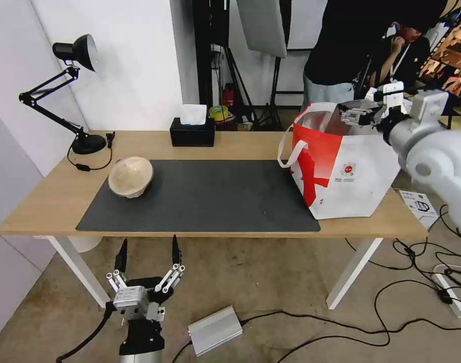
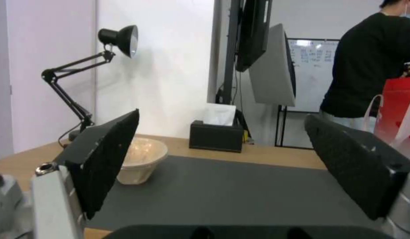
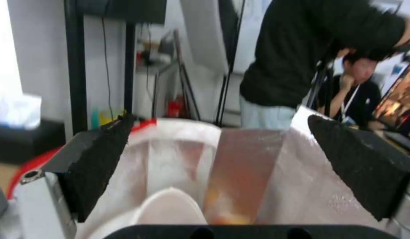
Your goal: Pick up the trash from the table and place it into the takeout bag.
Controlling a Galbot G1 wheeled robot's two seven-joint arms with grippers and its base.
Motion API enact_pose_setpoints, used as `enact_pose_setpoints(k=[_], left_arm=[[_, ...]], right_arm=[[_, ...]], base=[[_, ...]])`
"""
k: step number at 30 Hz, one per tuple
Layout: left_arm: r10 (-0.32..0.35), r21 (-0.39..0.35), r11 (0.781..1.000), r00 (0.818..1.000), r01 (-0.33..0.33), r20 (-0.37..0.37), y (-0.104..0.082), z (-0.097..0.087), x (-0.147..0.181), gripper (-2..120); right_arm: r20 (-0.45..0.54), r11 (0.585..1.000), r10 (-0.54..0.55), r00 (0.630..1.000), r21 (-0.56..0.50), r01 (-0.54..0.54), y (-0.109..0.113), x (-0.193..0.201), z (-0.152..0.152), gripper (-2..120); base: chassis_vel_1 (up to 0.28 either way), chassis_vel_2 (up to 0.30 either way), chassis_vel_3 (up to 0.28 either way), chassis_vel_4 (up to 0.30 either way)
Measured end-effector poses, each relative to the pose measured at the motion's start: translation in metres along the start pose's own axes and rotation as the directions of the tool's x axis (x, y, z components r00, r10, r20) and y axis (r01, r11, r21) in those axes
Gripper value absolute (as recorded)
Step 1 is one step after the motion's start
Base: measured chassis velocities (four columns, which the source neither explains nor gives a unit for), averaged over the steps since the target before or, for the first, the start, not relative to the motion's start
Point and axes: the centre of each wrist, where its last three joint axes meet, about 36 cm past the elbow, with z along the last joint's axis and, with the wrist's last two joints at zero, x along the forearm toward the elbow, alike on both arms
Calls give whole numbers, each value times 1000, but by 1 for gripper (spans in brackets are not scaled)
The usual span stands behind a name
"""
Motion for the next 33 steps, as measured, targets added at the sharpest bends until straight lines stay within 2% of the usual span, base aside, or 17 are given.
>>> enact_pose_setpoints(k=[6,11,20,27,33], left_arm=[[2,-2,1000,1000,-2,2,0,-1,1,100],[5,-3,1000,1000,-5,4,-1,-1,1,100],[7,-5,1000,1000,-7,8,-1,-1,2,100],[0,-8,1000,1000,0,14,1,-1,0,100],[-9,-8,1000,1000,9,22,4,0,-3,100]], right_arm=[[118,998,43,992,-56,-37,20,35,24,100],[169,995,53,984,-89,-39,31,53,39,100],[345,984,84,935,-174,-24,61,96,74,100],[388,978,102,916,-207,-20,82,115,76,100],[375,977,80,924,-214,2,98,137,81,100]], base=[[0,0,0,0],[0,0,0,0],[0,0,0,0],[0,0,0,0],[0,0,0,0]])
